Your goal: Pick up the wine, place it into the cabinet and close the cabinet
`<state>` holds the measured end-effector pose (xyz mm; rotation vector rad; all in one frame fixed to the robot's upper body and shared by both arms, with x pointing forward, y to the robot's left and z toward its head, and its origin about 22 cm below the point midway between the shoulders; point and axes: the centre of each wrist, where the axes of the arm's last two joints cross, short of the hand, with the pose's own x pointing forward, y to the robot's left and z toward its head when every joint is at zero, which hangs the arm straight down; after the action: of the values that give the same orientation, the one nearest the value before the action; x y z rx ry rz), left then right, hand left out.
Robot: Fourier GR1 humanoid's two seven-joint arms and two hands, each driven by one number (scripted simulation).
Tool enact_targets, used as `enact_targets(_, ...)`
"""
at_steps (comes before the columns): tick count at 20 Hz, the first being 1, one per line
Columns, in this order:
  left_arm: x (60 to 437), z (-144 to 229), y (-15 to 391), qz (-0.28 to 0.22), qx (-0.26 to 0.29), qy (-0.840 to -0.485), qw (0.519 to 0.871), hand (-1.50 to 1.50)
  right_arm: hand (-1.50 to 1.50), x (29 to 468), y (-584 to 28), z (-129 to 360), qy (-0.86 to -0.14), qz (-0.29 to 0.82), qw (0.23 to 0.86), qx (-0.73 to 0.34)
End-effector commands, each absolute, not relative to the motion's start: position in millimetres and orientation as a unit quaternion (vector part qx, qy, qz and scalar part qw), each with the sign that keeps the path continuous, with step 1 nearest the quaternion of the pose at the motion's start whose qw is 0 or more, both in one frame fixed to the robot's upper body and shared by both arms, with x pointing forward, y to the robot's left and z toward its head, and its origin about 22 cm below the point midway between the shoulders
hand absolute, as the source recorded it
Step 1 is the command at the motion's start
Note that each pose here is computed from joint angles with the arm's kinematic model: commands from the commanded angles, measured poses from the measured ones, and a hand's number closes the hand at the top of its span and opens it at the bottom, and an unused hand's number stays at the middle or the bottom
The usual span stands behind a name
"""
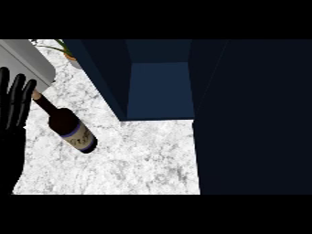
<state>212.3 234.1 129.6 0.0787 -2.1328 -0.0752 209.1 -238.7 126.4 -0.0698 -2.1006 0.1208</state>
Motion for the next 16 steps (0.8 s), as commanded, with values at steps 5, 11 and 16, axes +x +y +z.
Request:
enact_targets(5,250.1,130.9,197.8,0.046,0.174,-0.821,0.542,-1.5,-1.5,189.6,-244.2,116.6,-0.86,0.072,0.503,0.032)
enact_targets(11,271.2,138.5,159.4,0.179,0.097,-0.773,0.601,-1.5,-1.5,170.6,-235.6,130.3,-0.818,0.128,0.546,0.131)
enact_targets(16,283.0,164.0,113.2,0.18,0.089,-0.774,0.601,-1.5,-1.5,153.1,-238.9,162.7,-0.816,0.129,0.55,0.123)
